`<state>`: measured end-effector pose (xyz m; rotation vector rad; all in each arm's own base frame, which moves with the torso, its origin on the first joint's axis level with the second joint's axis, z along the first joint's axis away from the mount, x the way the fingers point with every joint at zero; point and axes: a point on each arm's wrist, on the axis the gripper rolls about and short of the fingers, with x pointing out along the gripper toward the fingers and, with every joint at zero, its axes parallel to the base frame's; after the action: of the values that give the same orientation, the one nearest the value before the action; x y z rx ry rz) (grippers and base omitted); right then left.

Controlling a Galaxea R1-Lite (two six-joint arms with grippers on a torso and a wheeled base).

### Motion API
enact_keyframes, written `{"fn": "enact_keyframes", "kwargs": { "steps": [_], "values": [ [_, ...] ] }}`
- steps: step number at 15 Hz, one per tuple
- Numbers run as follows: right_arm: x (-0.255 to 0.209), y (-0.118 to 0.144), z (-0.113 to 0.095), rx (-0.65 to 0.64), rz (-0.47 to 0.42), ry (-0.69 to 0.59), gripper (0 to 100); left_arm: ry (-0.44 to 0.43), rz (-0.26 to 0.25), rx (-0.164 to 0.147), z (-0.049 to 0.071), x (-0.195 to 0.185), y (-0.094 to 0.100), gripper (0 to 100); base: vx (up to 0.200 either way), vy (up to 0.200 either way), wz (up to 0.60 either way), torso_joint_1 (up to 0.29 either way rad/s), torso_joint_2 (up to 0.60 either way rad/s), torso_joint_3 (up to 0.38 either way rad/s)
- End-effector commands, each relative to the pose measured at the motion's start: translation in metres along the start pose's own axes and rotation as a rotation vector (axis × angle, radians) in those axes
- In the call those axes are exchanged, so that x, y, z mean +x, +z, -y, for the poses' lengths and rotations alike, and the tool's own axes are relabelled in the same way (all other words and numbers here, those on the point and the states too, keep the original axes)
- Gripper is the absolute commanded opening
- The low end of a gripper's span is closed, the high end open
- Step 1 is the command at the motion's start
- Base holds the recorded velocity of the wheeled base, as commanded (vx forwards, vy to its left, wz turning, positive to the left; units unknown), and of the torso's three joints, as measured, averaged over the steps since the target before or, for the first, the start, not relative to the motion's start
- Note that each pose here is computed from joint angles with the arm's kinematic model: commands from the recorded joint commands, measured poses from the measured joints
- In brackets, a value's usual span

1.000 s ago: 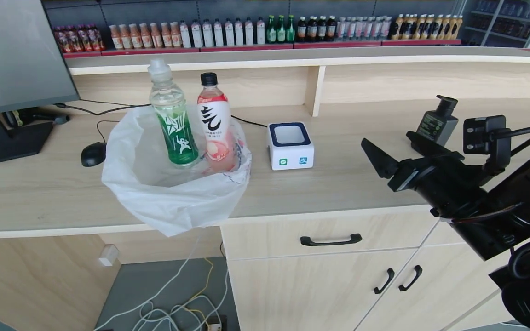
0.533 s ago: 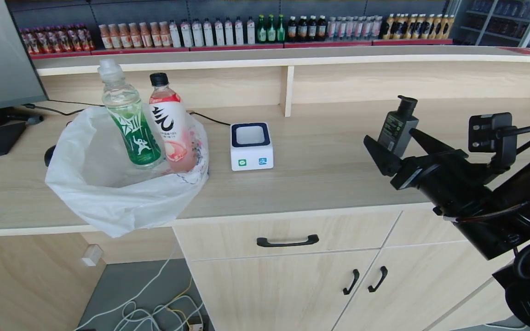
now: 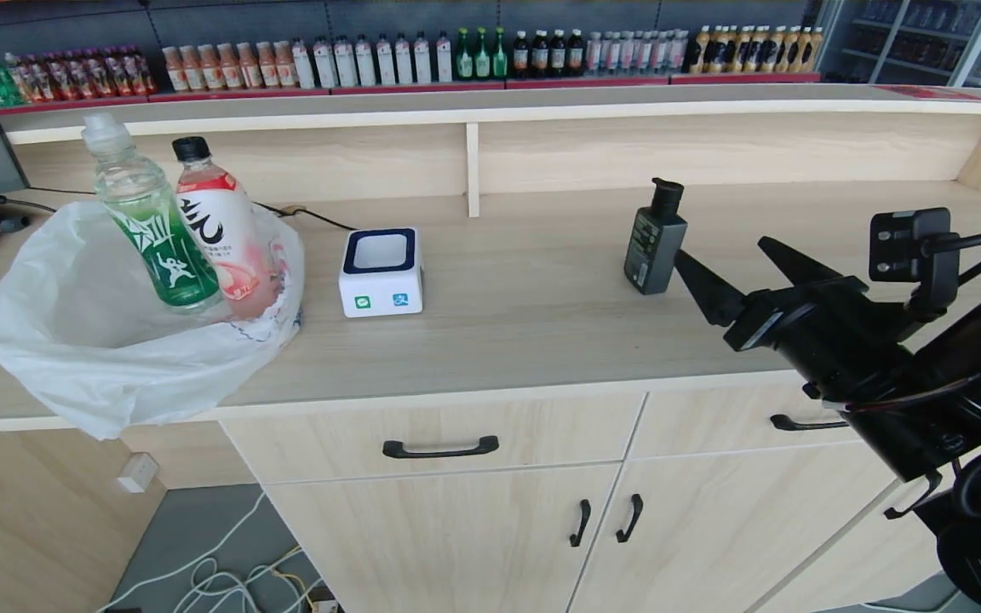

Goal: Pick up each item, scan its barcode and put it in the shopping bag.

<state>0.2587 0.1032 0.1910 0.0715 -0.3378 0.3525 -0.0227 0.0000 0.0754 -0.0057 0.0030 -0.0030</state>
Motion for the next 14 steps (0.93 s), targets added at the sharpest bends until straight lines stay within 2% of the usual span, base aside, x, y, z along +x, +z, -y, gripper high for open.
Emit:
{"fn": "enact_keyframes", "kwargs": {
  "steps": [1,2,10,14],
  "values": [
    [0.0005,-0.0004,0.0003,-0.001,0.0,-0.001,100,0.001,0.0,0.0,0.0,0.0,0.0,100,0.0,-0.2,0.0,0.002,0.0,0.002],
    [0.0002,-0.0007,0.0003,-0.001,-0.001,-0.001,100,0.0,0.001,0.001,0.0,0.0,0.0001,100,0.0,-0.2,0.0,0.002,0.0,0.002],
    [-0.0017,-0.0026,-0.0001,0.001,-0.012,0.0,100,0.0,0.001,0.001,0.0,0.0,0.0001,100,0.0,0.0,0.0,0.0,0.0,0.0],
    [-0.0017,-0.0038,0.0004,0.001,-0.017,-0.001,100,0.0,0.001,0.004,0.0,0.0,0.0001,100,0.2,0.0,0.0,-0.005,-0.01,0.004]
  ]
}}
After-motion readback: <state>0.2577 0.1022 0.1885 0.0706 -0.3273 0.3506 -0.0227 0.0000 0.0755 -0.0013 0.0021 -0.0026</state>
